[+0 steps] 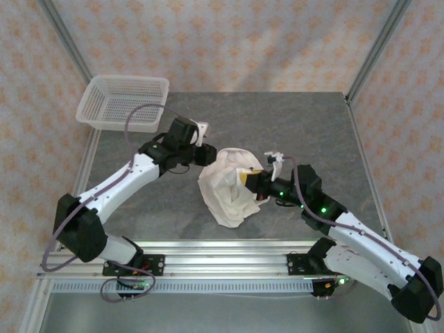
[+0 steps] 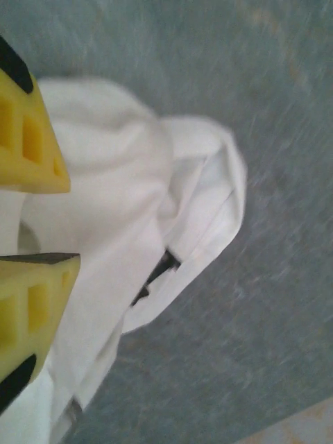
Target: Fold the inside-out t-shirt
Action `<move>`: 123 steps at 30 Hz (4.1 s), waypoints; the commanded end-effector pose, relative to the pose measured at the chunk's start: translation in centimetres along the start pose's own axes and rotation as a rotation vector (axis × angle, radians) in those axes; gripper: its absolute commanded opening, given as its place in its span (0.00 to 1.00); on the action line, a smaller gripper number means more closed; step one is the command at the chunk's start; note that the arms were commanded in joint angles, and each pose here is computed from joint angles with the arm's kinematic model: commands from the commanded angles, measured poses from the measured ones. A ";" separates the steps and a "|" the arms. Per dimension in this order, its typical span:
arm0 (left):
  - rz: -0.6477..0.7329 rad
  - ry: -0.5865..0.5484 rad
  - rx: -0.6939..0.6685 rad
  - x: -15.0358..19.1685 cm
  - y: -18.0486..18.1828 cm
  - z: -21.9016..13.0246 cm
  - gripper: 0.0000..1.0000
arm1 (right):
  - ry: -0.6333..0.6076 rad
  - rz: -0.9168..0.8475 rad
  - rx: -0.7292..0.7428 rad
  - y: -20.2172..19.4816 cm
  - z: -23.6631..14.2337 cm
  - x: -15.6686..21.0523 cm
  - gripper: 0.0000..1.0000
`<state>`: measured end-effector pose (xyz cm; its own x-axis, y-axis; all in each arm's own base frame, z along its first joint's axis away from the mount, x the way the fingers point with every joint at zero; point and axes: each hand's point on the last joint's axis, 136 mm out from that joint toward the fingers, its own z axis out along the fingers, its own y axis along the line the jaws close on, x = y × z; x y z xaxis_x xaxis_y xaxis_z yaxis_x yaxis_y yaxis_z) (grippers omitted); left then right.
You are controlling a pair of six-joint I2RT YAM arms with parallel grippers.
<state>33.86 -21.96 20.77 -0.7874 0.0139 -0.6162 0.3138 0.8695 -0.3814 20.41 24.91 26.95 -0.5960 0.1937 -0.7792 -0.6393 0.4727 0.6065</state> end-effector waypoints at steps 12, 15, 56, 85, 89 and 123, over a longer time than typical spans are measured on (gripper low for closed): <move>0.368 -0.142 0.085 5.0 -7.4 -7.8 0.45 | -0.097 0.036 0.037 -0.8 0.2 -3.4 0.00; 0.416 -0.083 0.043 5.6 -7.4 -4.7 0.49 | -0.084 0.049 0.023 -0.4 0.3 -3.5 0.00; 0.083 -0.121 0.436 0.7 -13.1 -7.7 0.00 | -0.142 -0.270 0.636 -8.5 -2.5 0.1 0.81; 0.031 -0.217 0.048 1.9 0.2 -7.7 0.70 | -0.144 -0.028 -0.139 2.1 -0.7 -2.8 0.00; 0.079 -0.197 0.134 3.8 -2.7 -9.2 0.71 | -0.143 -0.017 -0.113 1.3 -0.5 -3.0 0.00; 0.204 -0.160 0.578 2.6 -17.0 -9.7 0.00 | -0.042 -0.086 0.505 -10.5 -2.0 0.1 0.13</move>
<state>22.72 -31.71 27.21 -0.6149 0.1146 -0.7802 0.6955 0.5452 -0.4680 24.97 20.95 24.19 -0.5480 0.2594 -0.7952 -0.4548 0.7055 0.5435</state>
